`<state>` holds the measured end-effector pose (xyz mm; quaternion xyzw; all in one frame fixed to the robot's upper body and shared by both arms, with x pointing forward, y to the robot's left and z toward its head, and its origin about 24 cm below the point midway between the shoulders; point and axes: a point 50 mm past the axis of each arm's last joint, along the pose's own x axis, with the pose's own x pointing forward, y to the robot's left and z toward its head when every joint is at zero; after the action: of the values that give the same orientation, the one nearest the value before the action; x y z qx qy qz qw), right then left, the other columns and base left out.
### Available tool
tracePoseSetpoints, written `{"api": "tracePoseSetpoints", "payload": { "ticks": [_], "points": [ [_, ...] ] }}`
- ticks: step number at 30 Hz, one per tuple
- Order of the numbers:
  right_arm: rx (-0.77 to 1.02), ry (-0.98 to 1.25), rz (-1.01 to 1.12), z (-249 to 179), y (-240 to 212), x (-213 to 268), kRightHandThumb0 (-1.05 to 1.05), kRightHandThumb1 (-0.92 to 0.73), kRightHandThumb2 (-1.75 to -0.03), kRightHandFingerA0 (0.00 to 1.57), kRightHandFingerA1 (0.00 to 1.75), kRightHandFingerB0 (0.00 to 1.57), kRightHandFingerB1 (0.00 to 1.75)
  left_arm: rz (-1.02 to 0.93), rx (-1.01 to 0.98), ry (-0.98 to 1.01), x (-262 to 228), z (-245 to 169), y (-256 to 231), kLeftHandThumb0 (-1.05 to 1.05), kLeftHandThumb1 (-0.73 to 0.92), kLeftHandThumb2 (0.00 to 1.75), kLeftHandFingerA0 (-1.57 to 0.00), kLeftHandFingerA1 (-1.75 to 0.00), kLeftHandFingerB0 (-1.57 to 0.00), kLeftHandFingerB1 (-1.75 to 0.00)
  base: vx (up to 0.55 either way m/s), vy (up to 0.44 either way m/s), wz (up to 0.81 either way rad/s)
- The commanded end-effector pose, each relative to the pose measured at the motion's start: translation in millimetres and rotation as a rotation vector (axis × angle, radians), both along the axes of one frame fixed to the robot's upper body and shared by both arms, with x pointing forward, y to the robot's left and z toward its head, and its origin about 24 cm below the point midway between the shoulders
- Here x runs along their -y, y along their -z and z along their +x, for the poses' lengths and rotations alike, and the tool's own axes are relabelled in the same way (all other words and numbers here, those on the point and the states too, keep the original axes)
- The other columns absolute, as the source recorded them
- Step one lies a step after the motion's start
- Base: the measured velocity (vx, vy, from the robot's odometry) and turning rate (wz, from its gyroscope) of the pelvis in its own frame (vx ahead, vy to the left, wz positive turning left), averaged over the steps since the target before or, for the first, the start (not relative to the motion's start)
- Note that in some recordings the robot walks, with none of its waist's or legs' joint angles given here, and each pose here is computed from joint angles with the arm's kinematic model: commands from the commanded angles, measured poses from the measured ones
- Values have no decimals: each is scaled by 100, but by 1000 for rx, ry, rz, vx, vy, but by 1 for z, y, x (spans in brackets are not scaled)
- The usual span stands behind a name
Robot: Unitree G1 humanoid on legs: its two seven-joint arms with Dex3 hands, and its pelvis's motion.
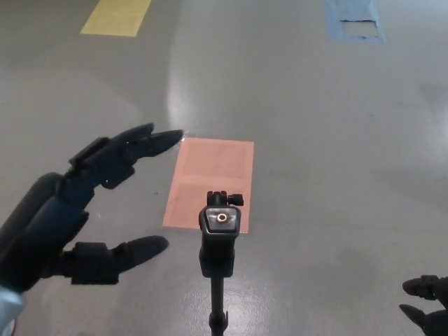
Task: The robot uses its left hand to grab the top of a phone stand kept on the floor and rotates it anti-clockwise
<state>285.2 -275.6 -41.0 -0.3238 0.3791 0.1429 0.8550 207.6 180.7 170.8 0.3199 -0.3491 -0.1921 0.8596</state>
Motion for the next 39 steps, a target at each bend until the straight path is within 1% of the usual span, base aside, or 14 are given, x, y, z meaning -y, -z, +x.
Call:
{"api": "tracePoseSetpoints", "payload": {
  "ticks": [1, 5, 6, 10, 15, 20, 23, 25, 26, 29, 30, 32, 33, 39],
  "points": [
    [-5, 16, 6, 2, -5, 7, -49, -87, -65, 13, 28, 5, 25, -28, 121, 91, 8, -21, -18, -23, 51, 63, -17, -33, -18, -41, 0, 0, 0],
    [-1, 8, -2, 3, -7, 7, -49, -88, -66, 15, 29, 5, 25, -24, 135, 103, 11, -23, -20, -27, 52, 64, -18, -33, -15, -40, 0, 0, 0],
    [0, 9, -1, 4, -7, 7, -49, -85, -68, 15, 30, 7, 19, -20, 135, 109, 13, -24, -21, -25, 52, 62, -18, -32, -14, -39, 0, 0, 0],
    [-1, 5, -7, 4, -8, 8, -50, -88, -66, 15, 29, 5, 25, -24, 115, 134, 16, -23, -20, -24, 51, 61, -18, -31, -13, -37, 0, 0, 0],
    [-1, 1, -9, 3, -7, 8, -50, -88, -66, 15, 29, 5, 25, -8, 104, 149, 19, -18, -17, -27, 51, 59, -17, -30, -12, -37, 0, 0, 0],
    [1, -5, -12, 3, -7, 7, -50, -88, -66, 15, 28, 5, 25, 8, 93, 157, 23, -12, -14, -25, 51, 59, -17, -30, -10, -36, 0, 0, 0],
    [-4, 2, -8, 2, -5, 7, -50, -88, -65, 14, 28, 6, 23, 13, 54, 178, 28, -5, -10, -21, 50, 59, -15, -30, -8, -36, 0, 0, 0],
    [-4, 4, -3, 2, -6, 7, -50, -87, -66, 13, 28, 4, 25, 16, 46, 180, 30, -2, -9, -20, 51, 58, -16, -30, -8, -35, 0, 0, 0],
    [-4, 5, -2, 2, -6, 7, -50, -86, -68, 13, 29, 7, 18, 23, 51, 177, 32, 1, -7, -21, 51, 56, -19, -30, -10, -34, 0, 0, 0],
    [-6, 2, -8, 4, -7, 7, -50, -86, -68, 13, 29, 7, 18, 26, 56, 172, 36, 5, -5, -21, 50, 56, -19, -30, -11, -34, 0, 0, 0],
    [-4, -4, -12, 4, -8, 7, -52, -86, -74, 14, 32, 8, 17, 28, 49, 174, 37, 6, -4, -20, 50, 57, -17, -29, -9, -34, 0, 0, 0],
    [-1, -9, -14, 5, -8, 7, -52, -86, -74, 14, 32, 8, 17, 32, 42, 175, 39, 8, -4, -20, 50, 57, -17, -29, -9, -34, 0, 0, 0],
    [1, -5, -9, 6, -9, 6, -51, -88, -65, 14, 28, 6, 23, 33, 32, 182, 41, 10, -3, -18, 50, 56, -16, -29, -9, -34, 0, 0, 0],
    [-6, -6, -13, 5, -9, 7, -50, -87, -65, 15, 28, 5, 25, 56, -6, 186, 48, 16, 3, -20, 49, 56, -17, -29, -10, -34, 0, 0, 0]
  ]
}}
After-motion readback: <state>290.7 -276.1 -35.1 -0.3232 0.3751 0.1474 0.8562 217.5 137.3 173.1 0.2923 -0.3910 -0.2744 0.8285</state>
